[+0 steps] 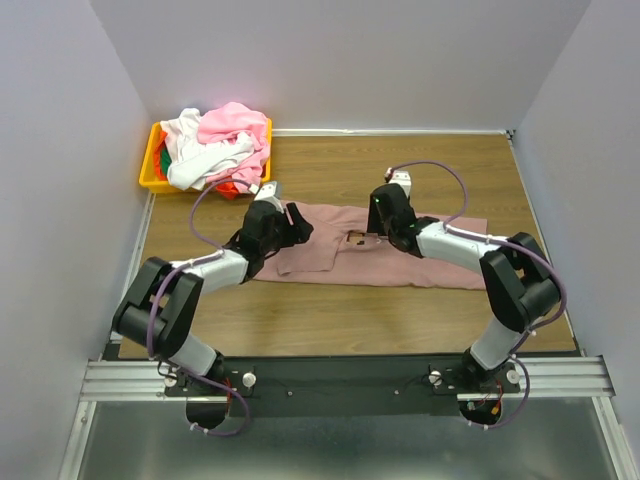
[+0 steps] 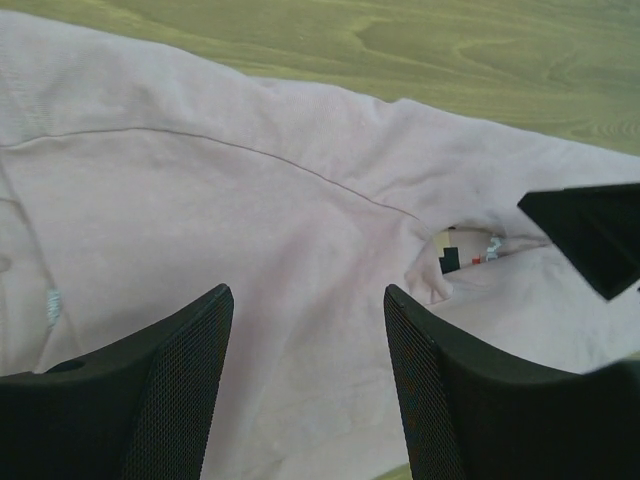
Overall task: Fold and stack the t-shirts
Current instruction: Fold the tshirt
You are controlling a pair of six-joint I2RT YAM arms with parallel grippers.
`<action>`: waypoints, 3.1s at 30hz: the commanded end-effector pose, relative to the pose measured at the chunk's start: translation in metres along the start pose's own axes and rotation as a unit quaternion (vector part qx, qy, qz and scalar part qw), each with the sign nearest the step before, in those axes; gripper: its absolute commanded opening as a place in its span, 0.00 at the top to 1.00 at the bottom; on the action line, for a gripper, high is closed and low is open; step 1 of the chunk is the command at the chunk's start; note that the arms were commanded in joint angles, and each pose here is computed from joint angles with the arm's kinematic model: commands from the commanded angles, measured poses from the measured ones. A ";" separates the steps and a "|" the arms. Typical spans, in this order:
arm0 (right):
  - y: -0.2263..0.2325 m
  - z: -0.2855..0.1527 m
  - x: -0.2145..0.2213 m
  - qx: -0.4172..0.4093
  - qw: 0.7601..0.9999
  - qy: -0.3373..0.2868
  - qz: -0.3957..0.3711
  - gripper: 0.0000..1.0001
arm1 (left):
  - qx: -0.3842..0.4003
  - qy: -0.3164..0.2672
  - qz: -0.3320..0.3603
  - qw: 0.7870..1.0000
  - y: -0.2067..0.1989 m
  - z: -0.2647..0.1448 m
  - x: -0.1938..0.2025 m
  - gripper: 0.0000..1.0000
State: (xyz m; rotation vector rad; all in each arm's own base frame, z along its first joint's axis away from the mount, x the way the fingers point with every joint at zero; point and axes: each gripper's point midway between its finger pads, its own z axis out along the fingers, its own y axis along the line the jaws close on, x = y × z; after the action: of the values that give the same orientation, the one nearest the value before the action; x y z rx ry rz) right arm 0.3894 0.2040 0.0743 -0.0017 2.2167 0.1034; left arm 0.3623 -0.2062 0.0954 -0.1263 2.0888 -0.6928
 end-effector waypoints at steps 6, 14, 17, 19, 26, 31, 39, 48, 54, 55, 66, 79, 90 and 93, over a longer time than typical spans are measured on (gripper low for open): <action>-0.034 0.035 0.018 0.004 0.999 0.038 0.035 0.39 | 0.027 0.036 0.002 0.999 -0.002 0.038 0.024 0.27; -0.055 0.016 0.068 0.027 0.993 0.096 0.057 0.39 | 0.015 0.065 0.020 0.998 0.010 0.060 0.040 0.27; -0.067 0.002 0.094 0.046 0.988 0.133 0.062 0.39 | 0.015 0.072 0.027 0.997 0.010 0.068 0.041 0.27; -0.070 -0.009 0.102 0.047 0.985 0.146 0.072 0.39 | 0.018 0.077 0.036 0.996 0.008 0.075 0.041 0.27; -0.069 -0.038 0.110 0.022 0.983 0.159 0.093 0.38 | 0.002 0.087 0.066 0.994 0.004 0.097 0.031 0.27; -0.068 -0.051 0.102 0.010 0.985 0.147 0.091 0.36 | -0.003 0.077 0.082 0.994 -0.002 0.107 0.014 0.27; -0.079 -0.062 0.075 0.025 0.992 0.101 0.071 0.34 | -0.032 0.014 0.095 0.995 -0.024 0.076 -0.036 0.26; -0.082 -0.061 0.080 0.027 0.993 0.106 0.052 0.19 | -0.004 0.046 0.056 0.997 -0.031 0.042 0.023 0.26; -0.073 -0.053 0.095 0.010 0.989 0.141 0.053 0.19 | 0.017 0.085 0.042 0.995 -0.030 0.049 0.056 0.25; -0.072 -0.053 0.097 0.006 0.988 0.145 0.054 0.19 | 0.016 0.087 0.042 0.995 -0.029 0.050 0.058 0.25; -0.049 -0.067 0.126 -0.063 0.974 0.202 0.078 0.19 | 0.004 0.103 0.073 0.992 -0.026 0.086 0.055 0.25; -0.034 -0.086 0.126 -0.108 0.968 0.205 0.099 0.19 | -0.008 0.101 0.099 0.990 -0.014 0.128 0.008 0.25; -0.043 -0.095 0.092 -0.086 0.981 0.150 0.085 0.18 | 0.005 0.059 0.124 0.991 -0.046 0.141 -0.051 0.25; -0.057 -0.096 0.087 -0.049 0.986 0.140 0.074 0.18 | 0.009 0.040 0.124 0.991 -0.058 0.125 -0.065 0.25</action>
State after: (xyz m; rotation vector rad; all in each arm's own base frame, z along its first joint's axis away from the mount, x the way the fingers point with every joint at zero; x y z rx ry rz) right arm 0.2598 0.1617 0.0513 0.0856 2.4987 0.4507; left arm 0.4965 -0.2875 0.0809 0.1545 2.1796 -0.5788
